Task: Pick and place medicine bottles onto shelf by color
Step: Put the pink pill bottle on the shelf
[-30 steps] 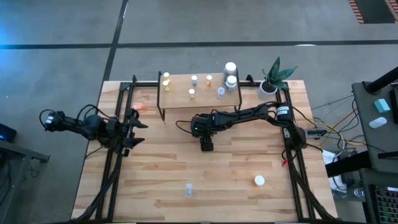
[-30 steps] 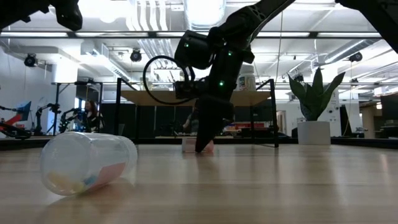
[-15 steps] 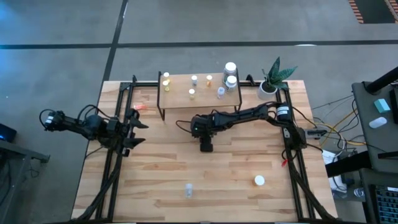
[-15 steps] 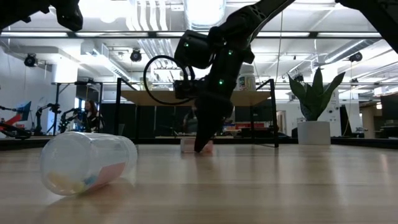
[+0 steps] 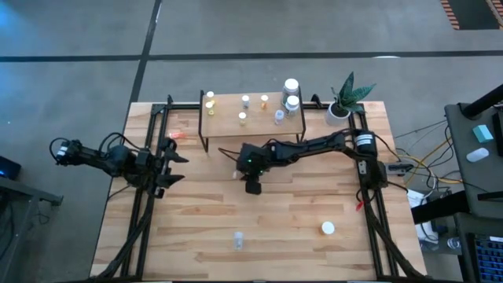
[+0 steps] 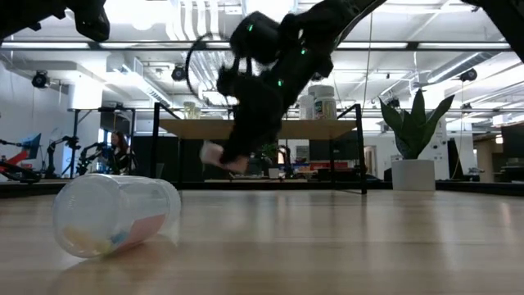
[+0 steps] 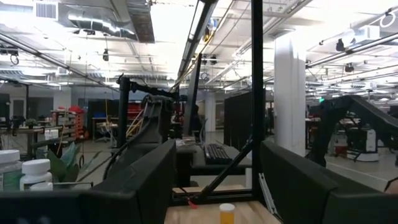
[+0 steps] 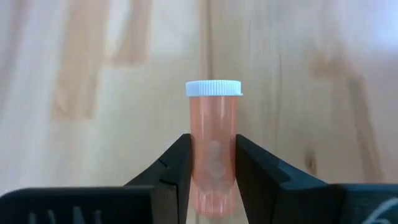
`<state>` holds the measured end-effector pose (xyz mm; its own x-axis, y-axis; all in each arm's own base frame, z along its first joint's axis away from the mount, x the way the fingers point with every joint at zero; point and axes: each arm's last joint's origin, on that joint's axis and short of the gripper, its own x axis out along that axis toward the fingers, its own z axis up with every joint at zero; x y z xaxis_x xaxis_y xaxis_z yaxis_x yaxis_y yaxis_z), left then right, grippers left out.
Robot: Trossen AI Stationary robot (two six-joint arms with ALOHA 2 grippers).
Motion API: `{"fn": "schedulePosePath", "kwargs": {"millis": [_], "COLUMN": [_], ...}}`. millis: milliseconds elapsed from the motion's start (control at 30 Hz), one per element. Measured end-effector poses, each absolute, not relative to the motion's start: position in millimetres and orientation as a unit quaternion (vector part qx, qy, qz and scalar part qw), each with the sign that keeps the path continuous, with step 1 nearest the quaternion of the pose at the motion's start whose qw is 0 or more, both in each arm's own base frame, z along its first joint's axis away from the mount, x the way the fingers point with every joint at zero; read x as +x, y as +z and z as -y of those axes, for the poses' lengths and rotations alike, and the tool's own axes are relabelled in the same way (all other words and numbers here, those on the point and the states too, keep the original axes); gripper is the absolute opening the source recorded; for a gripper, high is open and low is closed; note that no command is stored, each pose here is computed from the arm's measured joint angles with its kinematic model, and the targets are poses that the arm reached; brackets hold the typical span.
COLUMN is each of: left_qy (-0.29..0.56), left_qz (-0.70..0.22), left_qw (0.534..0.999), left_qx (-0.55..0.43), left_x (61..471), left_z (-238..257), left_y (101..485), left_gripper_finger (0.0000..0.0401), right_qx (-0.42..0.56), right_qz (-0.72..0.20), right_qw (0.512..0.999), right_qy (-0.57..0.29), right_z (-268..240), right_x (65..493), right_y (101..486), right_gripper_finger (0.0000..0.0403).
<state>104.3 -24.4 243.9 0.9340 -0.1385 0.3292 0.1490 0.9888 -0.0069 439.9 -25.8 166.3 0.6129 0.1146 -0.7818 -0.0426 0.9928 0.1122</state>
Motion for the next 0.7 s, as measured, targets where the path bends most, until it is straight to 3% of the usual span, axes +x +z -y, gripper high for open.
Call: {"fn": "schedulePosePath", "kwargs": {"millis": [400, 700], "left_qy": [-0.073, -0.073], "left_qz": [0.168, 0.168], "left_qw": [0.983, 0.983], "left_qx": [-0.016, -0.015], "left_x": [105, 105], "left_z": [24, 24], "left_y": [244, 244], "left_gripper_finger": [0.0217, 0.0217], "right_qx": [0.013, -0.046], "right_qz": [-0.215, -0.077], "right_qw": [0.975, 0.989], "right_qy": [0.057, -0.114], "right_z": [8, 4], "right_x": [399, 338], "right_y": [229, 246], "right_gripper_finger": [0.0095, 0.0096]}}
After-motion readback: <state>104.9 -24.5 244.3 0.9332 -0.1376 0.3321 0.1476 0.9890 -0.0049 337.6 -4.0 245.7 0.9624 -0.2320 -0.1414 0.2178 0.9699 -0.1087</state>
